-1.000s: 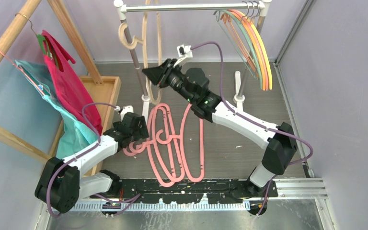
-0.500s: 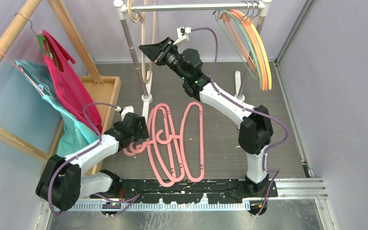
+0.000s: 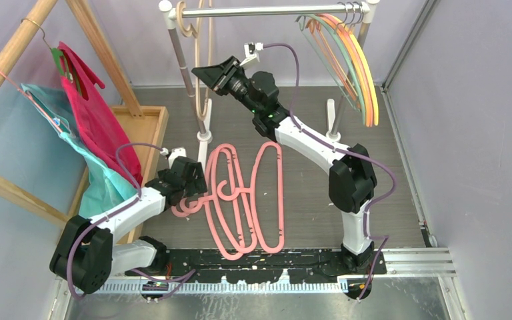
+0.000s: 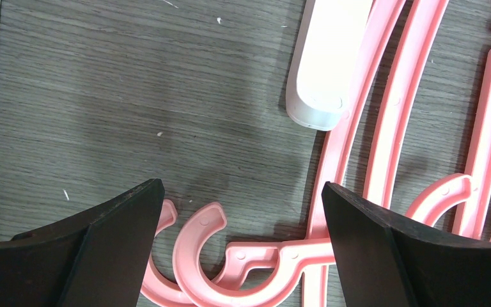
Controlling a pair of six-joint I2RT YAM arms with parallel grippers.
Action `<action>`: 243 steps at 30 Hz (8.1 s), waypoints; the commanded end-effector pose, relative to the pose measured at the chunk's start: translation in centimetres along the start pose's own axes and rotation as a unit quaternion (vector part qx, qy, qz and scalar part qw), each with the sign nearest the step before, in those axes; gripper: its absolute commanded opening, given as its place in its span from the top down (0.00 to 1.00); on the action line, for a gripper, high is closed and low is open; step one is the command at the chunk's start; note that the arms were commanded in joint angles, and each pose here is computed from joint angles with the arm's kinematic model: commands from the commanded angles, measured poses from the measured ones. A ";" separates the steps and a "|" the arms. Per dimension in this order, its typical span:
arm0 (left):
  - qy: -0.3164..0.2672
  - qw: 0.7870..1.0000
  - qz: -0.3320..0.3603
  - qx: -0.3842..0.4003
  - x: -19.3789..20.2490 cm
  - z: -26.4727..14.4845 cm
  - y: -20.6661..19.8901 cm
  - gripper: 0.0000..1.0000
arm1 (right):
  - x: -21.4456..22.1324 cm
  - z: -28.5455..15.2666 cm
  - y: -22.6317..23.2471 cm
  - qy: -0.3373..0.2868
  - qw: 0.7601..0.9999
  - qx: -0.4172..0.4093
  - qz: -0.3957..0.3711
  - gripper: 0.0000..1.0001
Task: Organize the hangers
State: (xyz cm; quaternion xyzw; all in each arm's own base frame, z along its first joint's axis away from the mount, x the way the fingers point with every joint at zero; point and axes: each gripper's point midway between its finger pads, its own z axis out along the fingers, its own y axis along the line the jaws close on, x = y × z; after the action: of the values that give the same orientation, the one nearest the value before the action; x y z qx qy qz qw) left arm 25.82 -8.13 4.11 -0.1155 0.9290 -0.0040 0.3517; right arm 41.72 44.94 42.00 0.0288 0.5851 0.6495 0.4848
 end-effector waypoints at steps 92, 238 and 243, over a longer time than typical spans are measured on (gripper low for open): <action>-0.038 0.994 0.105 0.002 -3.0 0.4 -6.0 0.02 | 0.0 -15.1 3.0 0.060 0.979 0.090 -0.175 0.89; -0.064 0.995 -0.071 -0.010 -7.7 -2.3 1.7 0.02 | 22.4 -38.7 -16.5 0.356 0.797 0.371 -0.318 0.50; -0.058 0.996 -0.069 -0.009 -7.3 -2.1 1.6 0.02 | 21.6 -38.2 -17.2 0.337 0.791 0.383 -0.338 0.41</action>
State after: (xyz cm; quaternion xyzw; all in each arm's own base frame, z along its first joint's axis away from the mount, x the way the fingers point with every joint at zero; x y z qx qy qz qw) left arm 28.74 -4.96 9.81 -0.1793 0.9041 -0.0028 0.3878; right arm 15.65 27.31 3.29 -0.2374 0.8978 0.1240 0.3496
